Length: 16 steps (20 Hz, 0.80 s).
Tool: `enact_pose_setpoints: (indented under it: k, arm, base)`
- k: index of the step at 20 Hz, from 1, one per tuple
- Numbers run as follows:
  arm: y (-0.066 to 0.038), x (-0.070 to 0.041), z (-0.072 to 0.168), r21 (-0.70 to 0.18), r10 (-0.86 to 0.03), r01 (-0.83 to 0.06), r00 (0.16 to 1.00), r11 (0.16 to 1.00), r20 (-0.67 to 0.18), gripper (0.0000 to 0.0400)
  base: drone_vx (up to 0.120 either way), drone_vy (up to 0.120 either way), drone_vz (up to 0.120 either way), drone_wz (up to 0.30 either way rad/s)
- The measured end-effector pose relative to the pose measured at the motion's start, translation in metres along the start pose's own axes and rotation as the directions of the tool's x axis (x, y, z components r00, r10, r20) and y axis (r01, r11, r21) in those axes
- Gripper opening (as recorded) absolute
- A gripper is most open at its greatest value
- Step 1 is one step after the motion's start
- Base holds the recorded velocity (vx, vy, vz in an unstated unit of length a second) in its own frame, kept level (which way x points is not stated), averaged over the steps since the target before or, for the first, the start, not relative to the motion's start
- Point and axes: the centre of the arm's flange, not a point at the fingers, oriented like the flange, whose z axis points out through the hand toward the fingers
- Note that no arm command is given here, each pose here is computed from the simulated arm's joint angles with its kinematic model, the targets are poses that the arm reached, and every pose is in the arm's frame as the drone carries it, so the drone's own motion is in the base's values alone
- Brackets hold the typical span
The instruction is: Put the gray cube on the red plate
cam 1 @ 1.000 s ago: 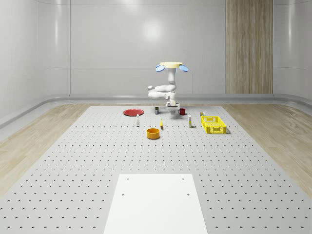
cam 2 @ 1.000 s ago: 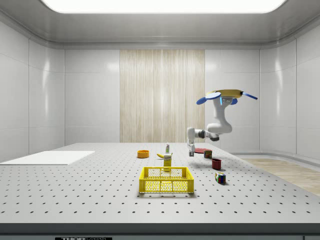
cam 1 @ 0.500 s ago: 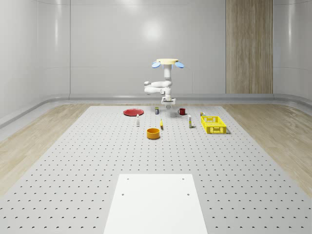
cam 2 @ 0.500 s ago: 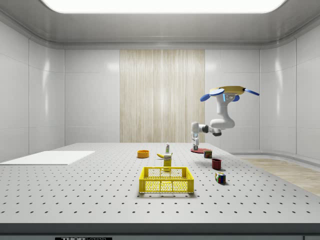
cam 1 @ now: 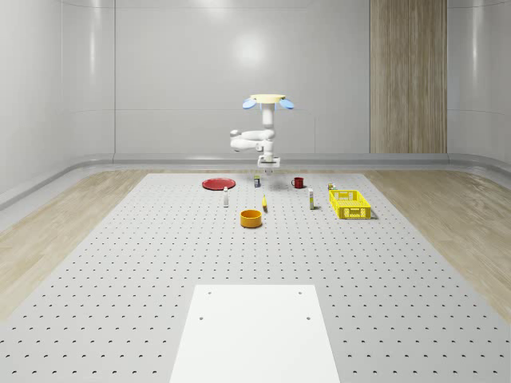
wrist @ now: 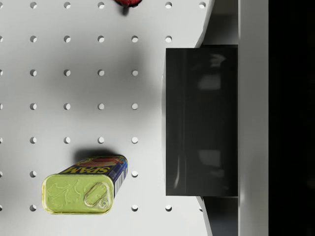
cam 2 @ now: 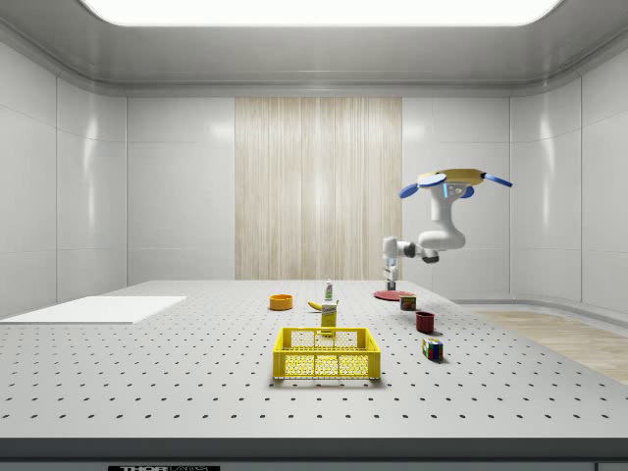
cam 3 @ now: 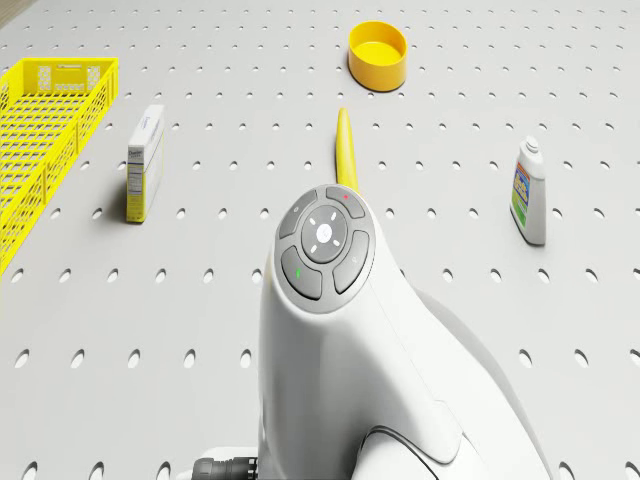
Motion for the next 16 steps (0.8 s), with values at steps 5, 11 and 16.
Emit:
enact_pose_setpoints:
  k: [5,11,16]
  arm:
    - [0.0,0.0,0.0,0.0,0.0,0.0,1.0,1.0,0.0,0.025]
    - [0.0,0.0,-0.0001,0.0,0.0,0.0,1.0,1.0,0.0,0.025]
    - [0.0,0.0,-0.0001,0.0,0.0,0.0,1.0,1.0,0.0,0.025]
  base:
    - [-0.12,-0.12,0.0,0.0]
    - [-0.12,-0.12,0.0,0.0]
    - [-0.12,-0.12,0.0,0.0]
